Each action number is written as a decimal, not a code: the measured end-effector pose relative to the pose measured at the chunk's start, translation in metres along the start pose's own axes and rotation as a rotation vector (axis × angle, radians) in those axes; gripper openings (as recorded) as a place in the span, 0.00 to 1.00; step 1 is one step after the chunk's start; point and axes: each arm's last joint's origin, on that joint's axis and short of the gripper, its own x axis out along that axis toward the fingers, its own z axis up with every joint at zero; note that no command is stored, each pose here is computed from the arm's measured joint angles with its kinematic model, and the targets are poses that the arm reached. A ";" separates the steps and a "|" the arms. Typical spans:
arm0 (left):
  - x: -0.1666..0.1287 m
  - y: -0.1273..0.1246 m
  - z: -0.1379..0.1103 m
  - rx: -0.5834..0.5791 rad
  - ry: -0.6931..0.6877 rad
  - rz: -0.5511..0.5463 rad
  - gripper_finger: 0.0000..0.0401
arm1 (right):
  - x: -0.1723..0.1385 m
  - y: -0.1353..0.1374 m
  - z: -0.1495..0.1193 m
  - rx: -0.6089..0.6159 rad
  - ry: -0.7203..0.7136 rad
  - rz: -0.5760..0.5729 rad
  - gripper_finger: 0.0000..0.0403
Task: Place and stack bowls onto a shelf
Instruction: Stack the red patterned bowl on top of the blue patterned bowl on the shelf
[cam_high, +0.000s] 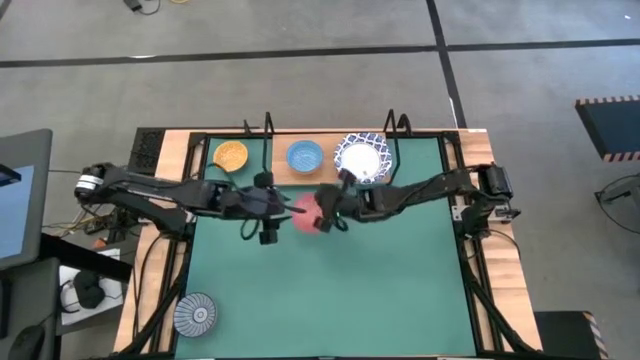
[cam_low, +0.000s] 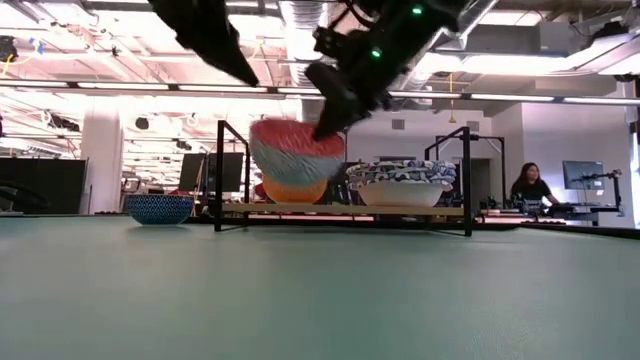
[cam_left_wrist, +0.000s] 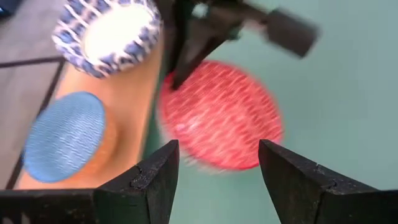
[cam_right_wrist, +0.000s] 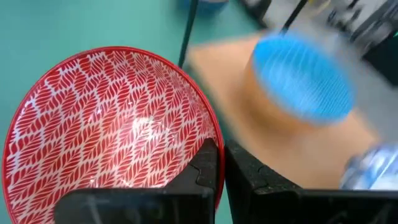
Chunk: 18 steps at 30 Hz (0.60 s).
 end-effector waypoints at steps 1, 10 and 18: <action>-0.006 0.001 0.000 -0.007 -0.018 0.003 0.51 | 0.002 -0.004 0.007 -0.004 -0.029 -0.006 0.09; -0.040 0.008 -0.039 -0.091 -0.082 0.118 0.51 | 0.017 -0.055 0.055 -0.045 -0.242 -0.120 0.09; -0.040 0.010 -0.072 -0.144 -0.058 0.187 0.51 | 0.044 -0.129 0.058 0.025 -0.232 -0.161 0.09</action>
